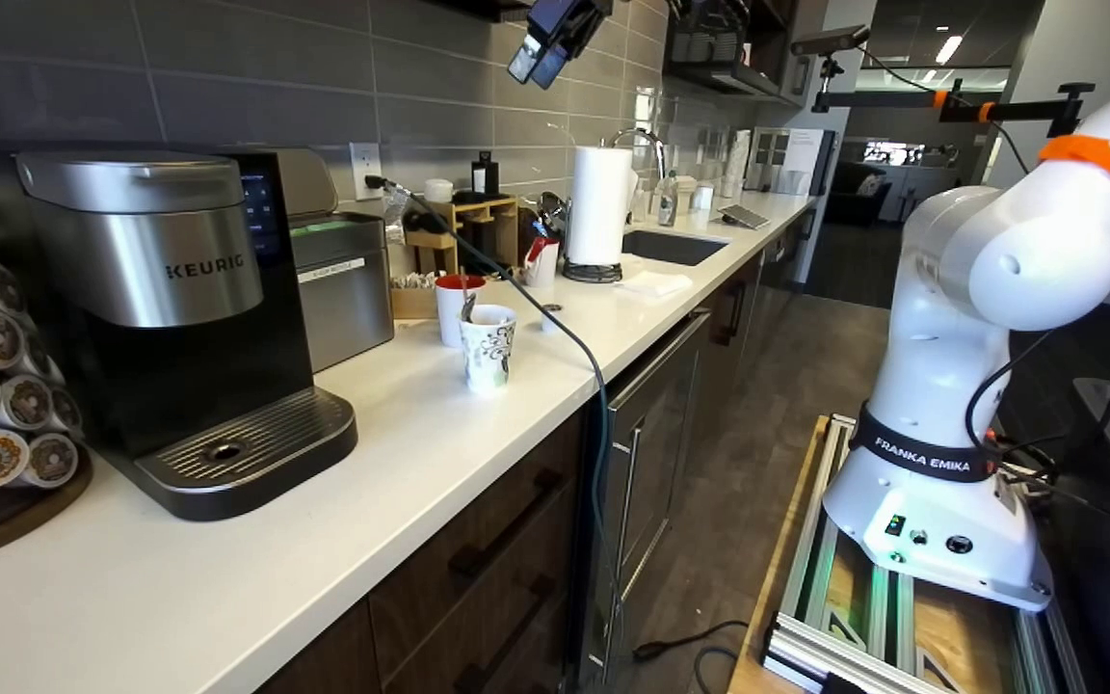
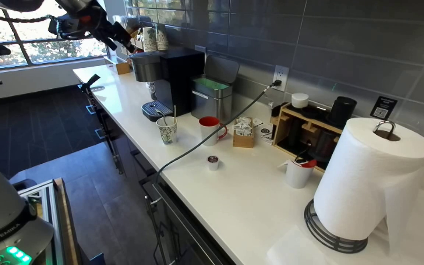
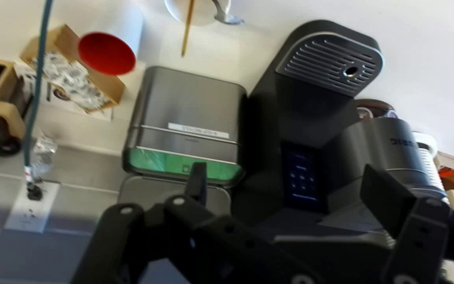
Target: Open the coffeemaker chamber.
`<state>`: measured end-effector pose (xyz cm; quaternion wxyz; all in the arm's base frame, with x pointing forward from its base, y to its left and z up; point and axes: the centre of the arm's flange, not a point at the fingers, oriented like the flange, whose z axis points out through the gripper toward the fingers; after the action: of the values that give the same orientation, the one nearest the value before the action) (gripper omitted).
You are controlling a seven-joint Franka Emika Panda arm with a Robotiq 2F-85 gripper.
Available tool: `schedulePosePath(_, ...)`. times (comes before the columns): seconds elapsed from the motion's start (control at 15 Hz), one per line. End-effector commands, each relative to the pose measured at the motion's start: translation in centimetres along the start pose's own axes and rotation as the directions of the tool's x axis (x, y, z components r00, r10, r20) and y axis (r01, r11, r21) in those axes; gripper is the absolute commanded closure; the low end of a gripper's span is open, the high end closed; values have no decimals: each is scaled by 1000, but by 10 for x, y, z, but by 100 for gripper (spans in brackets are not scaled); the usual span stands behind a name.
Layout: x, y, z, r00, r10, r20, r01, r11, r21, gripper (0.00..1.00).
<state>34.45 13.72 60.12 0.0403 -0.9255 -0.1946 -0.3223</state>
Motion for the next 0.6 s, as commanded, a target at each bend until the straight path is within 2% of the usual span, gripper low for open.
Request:
schedulePosePath(0.0, 24, -42, 17, 980, -170, -107, 176, 983, 44, 0)
schedulePosePath(0.2, 35, -76, 26, 929, -322, -181, 331, 943, 25, 0)
schedulePosePath(0.33, 43, -97, 33, 879, -420, -224, 430, 903, -8, 0)
schedulePosePath(0.47, 46, -106, 38, 844, -480, -239, 489, 872, -27, 0)
schedulePosePath(0.53, 36, -101, 26, 877, -424, -226, 433, 901, -11, 0)
